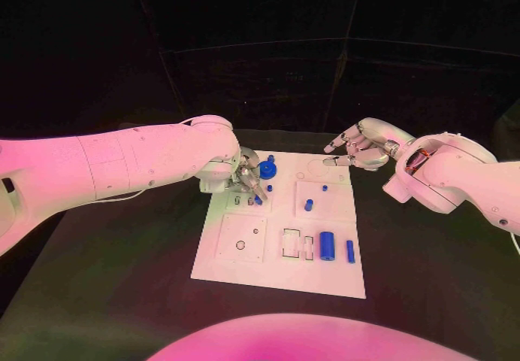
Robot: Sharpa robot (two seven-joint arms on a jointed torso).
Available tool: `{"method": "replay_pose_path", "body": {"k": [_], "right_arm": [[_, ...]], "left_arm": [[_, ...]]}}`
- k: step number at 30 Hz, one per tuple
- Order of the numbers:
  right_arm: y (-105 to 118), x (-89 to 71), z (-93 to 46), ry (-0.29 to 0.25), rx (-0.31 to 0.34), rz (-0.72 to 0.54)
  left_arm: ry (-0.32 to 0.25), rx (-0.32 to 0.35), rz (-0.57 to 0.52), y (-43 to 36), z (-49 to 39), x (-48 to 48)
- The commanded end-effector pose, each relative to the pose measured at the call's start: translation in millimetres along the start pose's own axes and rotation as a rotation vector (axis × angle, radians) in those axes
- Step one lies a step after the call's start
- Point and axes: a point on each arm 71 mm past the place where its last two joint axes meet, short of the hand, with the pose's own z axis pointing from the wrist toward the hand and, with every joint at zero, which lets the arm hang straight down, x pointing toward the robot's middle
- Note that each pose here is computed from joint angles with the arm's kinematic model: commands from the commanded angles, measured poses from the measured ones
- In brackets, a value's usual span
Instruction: Assemble the parts on the task board
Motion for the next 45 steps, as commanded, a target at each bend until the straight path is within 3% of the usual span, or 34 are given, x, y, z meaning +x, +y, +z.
{"method": "replay_pose_path", "body": {"k": [1,12,26,36,45], "right_arm": [[1,-0.1,0.5,0.008,-0.005,0.0],[3,0.8,1.4,0.009,-0.011,0.001],[1,-0.8,0.8,0.0,-0.008,0.001],[0,-1.8,0.0,-0.003,-0.006,0.0],[-1,-2.0,-0.1,-0.003,-0.004,0.0]], "left_arm": [[0.005,-0.013,0.01,2.9,0.6,3.0],[-0.019,0.011,-0.072,12.2,-4.8,4.2],[-0.165,0.053,-0.212,25.8,-17.8,10.4],[-0.243,0.027,-0.225,36.9,-12.6,21.1],[-0.265,0.012,-0.19,41.0,-10.2,25.3]]}}
